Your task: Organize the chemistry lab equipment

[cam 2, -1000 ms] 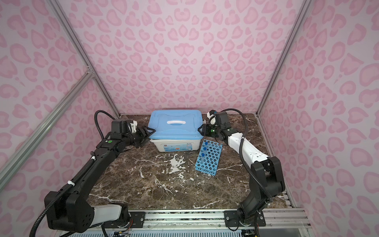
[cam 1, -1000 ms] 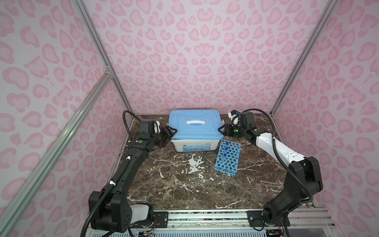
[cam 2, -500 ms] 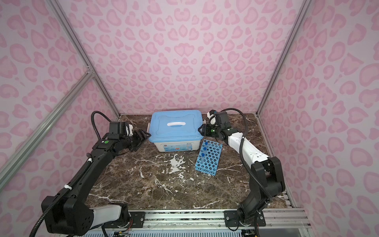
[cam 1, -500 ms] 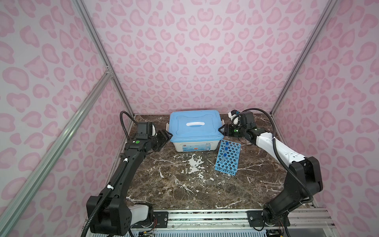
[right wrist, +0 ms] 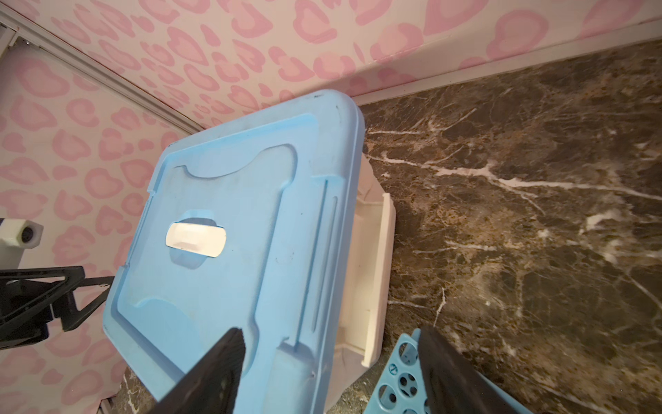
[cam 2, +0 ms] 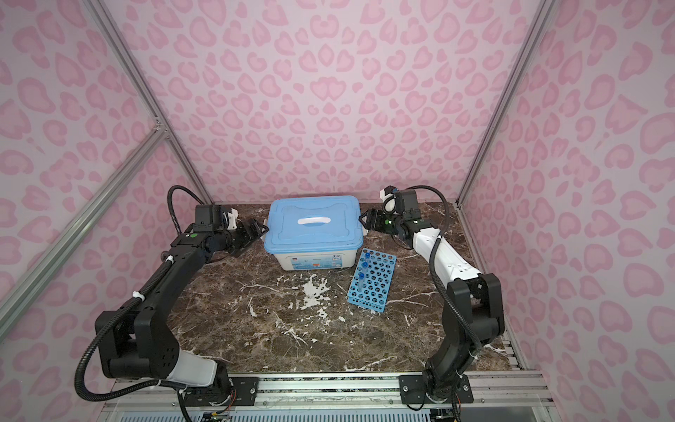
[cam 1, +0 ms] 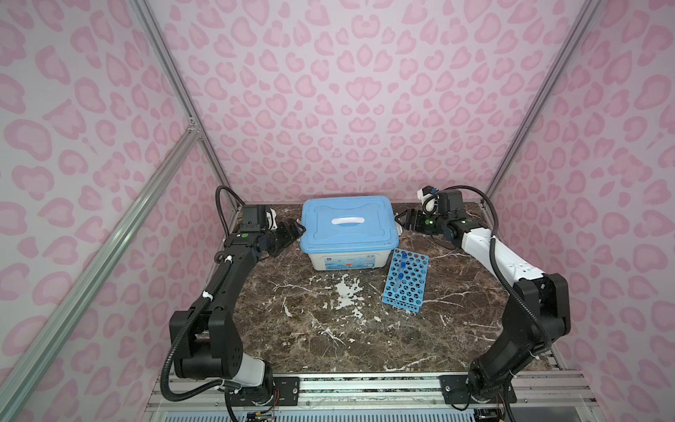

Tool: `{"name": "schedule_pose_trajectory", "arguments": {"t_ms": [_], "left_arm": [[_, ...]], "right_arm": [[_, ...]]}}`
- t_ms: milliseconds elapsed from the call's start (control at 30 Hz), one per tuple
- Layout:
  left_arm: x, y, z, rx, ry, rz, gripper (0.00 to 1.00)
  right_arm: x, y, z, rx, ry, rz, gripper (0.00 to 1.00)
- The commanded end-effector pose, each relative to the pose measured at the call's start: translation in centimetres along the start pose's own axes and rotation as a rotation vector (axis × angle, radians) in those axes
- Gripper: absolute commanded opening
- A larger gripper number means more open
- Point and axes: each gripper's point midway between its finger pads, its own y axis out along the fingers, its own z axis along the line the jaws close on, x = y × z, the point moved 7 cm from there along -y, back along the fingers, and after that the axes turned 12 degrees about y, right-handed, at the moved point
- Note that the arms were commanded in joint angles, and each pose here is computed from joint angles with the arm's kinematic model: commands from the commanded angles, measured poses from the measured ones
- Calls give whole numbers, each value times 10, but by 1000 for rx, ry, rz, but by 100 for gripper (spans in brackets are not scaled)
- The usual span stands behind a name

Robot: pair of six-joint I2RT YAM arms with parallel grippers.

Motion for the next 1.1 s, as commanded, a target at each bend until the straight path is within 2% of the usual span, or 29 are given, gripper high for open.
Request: {"name": "schedule_pose_trajectory", "arguments": {"t_ms": [0,200,567,767,1067], "left_arm": [[14,7,-3,-105,71,-24,94],[18,26,6,-204,68,15,95],[14,51,7,-349,43,74,92],[13,54,6,-375,34,83,87],[9,51,6,-365,30,82,71]], "right_arm": [[1,11,-4,53,37,30,80],[2,29,-20,102,108,48,82],[2,50,-22,232,210,57,83],[-1,58,-16,276,238,82,74],[-4,56,-10,279,255,76,58]]}}
